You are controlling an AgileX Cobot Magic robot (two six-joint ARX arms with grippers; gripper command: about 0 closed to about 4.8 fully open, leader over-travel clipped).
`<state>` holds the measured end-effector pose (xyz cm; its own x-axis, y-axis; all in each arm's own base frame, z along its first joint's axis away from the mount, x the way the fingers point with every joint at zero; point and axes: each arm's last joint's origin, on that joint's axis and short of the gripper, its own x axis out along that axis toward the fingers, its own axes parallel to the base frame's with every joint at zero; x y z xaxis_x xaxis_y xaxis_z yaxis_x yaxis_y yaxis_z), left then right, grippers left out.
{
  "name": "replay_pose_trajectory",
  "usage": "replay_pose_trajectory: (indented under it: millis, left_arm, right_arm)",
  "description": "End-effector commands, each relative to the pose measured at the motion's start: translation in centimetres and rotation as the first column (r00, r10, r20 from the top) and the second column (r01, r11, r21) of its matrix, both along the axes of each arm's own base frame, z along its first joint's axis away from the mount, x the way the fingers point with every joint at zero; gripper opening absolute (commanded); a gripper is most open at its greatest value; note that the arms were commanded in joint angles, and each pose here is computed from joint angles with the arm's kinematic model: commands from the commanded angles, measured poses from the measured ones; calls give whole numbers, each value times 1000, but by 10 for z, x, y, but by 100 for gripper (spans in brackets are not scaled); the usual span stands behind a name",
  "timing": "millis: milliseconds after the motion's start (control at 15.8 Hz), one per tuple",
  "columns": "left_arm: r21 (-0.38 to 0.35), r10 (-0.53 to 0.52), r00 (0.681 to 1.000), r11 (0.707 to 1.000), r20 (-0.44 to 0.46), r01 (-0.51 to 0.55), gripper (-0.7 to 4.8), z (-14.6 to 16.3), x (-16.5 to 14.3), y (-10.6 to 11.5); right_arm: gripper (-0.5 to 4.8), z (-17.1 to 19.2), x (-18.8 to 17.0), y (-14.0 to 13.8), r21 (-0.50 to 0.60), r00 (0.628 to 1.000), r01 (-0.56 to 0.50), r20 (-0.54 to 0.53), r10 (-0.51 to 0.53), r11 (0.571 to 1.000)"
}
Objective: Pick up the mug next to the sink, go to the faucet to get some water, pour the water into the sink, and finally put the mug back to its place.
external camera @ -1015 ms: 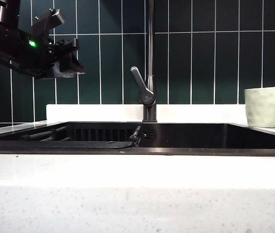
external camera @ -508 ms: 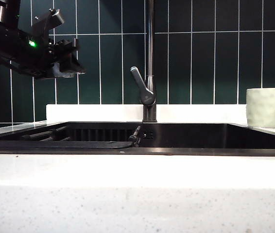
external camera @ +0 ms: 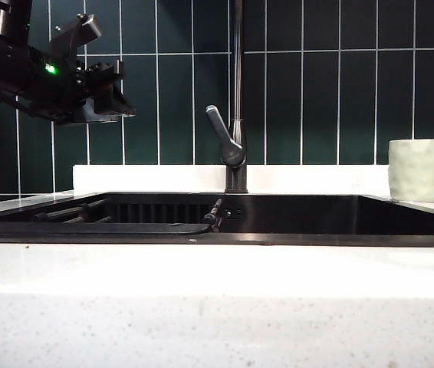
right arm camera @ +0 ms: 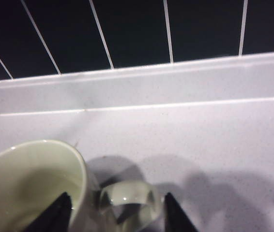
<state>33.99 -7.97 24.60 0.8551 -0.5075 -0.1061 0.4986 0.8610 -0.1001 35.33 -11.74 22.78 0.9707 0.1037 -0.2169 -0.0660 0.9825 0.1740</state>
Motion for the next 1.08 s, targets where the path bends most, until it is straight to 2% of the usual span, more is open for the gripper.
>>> replay_pose_trajectory:
  millis: [63,127,317,635,698,761,825,952,1079]
  left_arm:
    - [-3,-14,1000,1000,6,14,182,2,0,0]
    - [-1,-14,1000,1000,0,14,182,1,0,0]
    - [0,-14,1000,1000,-4,14,182,1,0,0]
    - [0,-14,1000,1000,-2,14,182,1,0,0]
    - [-1,-14,1000,1000,3,14,168,3,-1,0]
    - [-4,-14,1000,1000,17,14,83,7,-3,0]
    - [-7,-14,999,1000,34,14,30,14,-7,1]
    - [-14,-9,998,1000,57,9,18,30,-16,3]
    - [-9,-6,998,1000,67,7,-7,48,-32,7]
  right_arm:
    - [160,5,-1,1,-5,1000,-5,14,6,1000]
    - [135,5,-1,1,-4,1000,-5,8,5,1000]
    - [173,-1,-3,2,-75,999,-21,-45,18,997]
    - [176,-5,-4,1,-101,997,-14,-83,6,995]
    - [174,-4,-5,2,-91,996,-13,-88,5,996]
    - [136,1,-7,5,-91,996,-19,-89,11,996]
    - [89,9,-10,8,-95,997,-22,-77,15,995]
    - [53,26,-18,14,-97,999,-27,-45,23,995]
    - [52,45,-25,21,-74,1000,-29,5,29,997]
